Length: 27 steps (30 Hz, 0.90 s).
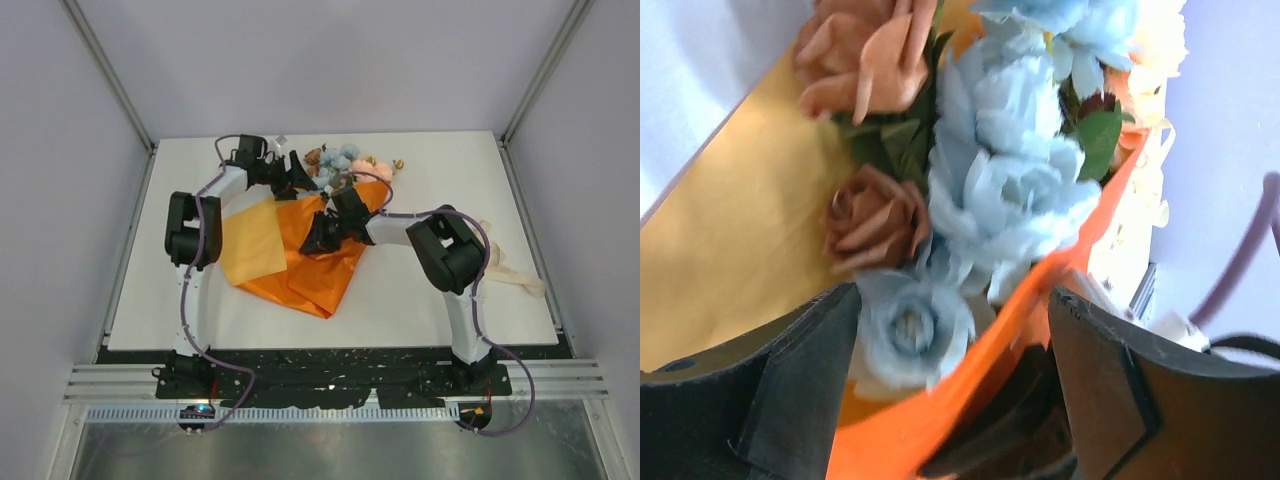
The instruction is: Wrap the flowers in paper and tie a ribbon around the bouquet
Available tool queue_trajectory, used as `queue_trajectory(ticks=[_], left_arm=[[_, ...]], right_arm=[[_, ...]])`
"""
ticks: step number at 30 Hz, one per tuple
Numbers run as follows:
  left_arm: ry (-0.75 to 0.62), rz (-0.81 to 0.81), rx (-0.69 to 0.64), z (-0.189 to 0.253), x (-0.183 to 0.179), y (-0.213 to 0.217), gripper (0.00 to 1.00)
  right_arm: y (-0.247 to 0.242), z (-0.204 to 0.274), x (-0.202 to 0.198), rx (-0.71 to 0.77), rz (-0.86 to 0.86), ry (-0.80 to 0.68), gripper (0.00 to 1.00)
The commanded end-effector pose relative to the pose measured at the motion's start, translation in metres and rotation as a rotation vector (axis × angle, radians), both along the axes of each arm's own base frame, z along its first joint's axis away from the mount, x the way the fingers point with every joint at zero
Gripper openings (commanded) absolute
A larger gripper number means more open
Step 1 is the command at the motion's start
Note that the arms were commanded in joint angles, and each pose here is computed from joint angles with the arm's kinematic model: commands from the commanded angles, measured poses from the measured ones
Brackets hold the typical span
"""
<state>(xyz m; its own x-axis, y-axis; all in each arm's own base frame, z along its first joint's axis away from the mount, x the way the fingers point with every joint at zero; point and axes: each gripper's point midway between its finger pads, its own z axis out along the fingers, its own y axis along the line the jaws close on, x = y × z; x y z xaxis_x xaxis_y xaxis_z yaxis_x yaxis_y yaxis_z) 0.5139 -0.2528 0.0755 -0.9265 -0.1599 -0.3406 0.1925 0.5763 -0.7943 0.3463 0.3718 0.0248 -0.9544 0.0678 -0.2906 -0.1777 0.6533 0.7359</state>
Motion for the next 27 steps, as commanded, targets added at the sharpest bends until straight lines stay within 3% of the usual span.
queue_trajectory(ticks=[1,5,13,22,27], left_arm=[[-0.099,0.081,-0.031,0.049,0.004,0.051,0.80],[-0.067,0.115,-0.016,0.041,-0.016,0.072,0.80],[0.001,0.157,-0.054,0.022,-0.064,0.068,0.79],[-0.028,0.142,-0.058,0.014,-0.071,0.022,0.78],[0.001,0.095,-0.026,-0.002,-0.078,-0.002,0.80]], right_arm=[[-0.024,-0.032,0.003,-0.112,0.059,0.020,0.25],[-0.042,-0.035,-0.009,-0.153,0.179,0.059,0.22],[-0.105,-0.035,-0.042,-0.265,0.501,0.088,0.20],[-0.131,-0.037,-0.047,-0.266,0.695,0.036,0.20],[-0.136,-0.038,-0.041,-0.251,0.711,0.055,0.19]])
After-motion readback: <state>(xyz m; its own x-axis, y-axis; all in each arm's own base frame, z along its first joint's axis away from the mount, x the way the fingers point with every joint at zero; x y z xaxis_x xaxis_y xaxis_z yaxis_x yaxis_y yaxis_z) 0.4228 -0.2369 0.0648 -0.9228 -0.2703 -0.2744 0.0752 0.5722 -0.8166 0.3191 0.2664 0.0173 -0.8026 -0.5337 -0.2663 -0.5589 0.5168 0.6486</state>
